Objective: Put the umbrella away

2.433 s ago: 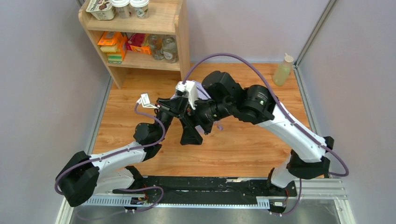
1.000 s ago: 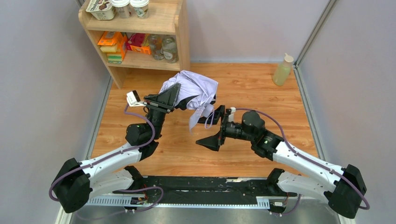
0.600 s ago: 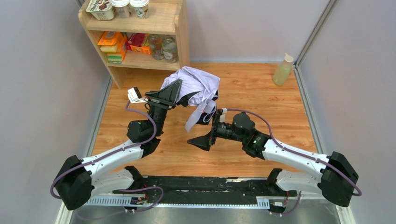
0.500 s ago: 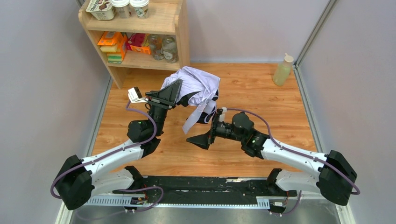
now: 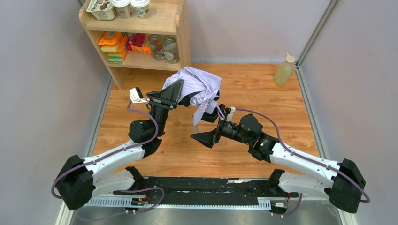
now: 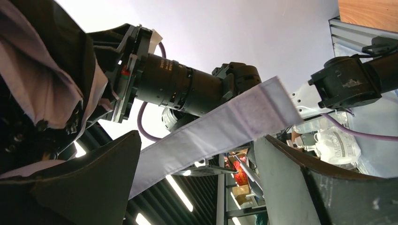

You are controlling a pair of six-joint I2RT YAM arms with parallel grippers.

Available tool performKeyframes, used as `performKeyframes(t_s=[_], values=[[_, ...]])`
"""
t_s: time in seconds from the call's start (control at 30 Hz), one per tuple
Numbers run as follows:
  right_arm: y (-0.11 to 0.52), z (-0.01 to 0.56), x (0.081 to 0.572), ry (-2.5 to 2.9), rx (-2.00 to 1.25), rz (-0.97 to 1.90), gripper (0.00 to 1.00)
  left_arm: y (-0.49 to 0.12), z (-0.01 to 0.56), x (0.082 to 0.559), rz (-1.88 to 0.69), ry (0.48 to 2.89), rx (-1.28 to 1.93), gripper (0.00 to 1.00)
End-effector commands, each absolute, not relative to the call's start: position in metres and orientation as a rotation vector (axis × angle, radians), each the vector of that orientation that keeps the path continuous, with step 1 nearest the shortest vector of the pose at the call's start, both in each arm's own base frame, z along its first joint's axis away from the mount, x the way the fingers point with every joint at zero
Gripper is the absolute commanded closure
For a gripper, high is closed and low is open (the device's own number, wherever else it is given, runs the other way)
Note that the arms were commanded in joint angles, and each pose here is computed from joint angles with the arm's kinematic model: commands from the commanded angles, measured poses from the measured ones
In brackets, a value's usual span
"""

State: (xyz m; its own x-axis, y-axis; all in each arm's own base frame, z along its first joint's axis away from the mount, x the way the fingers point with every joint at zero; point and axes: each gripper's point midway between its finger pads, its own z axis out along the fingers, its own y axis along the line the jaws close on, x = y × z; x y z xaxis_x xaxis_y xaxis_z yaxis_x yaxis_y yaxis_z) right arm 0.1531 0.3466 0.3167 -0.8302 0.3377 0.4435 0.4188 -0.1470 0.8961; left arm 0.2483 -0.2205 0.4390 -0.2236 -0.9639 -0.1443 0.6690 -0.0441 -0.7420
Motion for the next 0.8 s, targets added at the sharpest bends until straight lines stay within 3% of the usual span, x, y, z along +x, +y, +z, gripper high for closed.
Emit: performKeyframes(t_s=[0.0,0.17,0.27,0.4,0.6,0.73,0.77], values=[[0.339,0.331,0.165,-1.706,-1.174,-2.021,0.12,-0.194,0.495,0.222,-1.713,0.576,-0.447,1.0],[0.34,0.337,0.172,-1.66,-1.193,-2.055,0.22,-0.203,0.496,0.228,-1.735,0.589,-0.446,1.0],[0.341,0.337,0.175,-1.635,-1.206,-2.065,0.4,-0.207,0.497,0.229,-1.742,0.592,-0.438,1.0],[0.343,0.332,0.179,-1.62,-1.218,-2.066,0.46,-0.211,0.495,0.233,-1.753,0.603,-0.441,1.0],[0.346,0.33,0.186,-1.597,-1.193,-2.142,0.7,-0.213,0.487,0.237,-1.794,0.618,-0.484,1.0],[0.348,0.332,0.193,-1.605,-1.151,-2.197,0.71,-0.213,0.482,0.237,-1.814,0.629,-0.503,1.0],[0.349,0.332,0.193,-1.593,-1.143,-2.204,0.6,-0.212,0.482,0.237,-1.817,0.627,-0.505,1.0]])
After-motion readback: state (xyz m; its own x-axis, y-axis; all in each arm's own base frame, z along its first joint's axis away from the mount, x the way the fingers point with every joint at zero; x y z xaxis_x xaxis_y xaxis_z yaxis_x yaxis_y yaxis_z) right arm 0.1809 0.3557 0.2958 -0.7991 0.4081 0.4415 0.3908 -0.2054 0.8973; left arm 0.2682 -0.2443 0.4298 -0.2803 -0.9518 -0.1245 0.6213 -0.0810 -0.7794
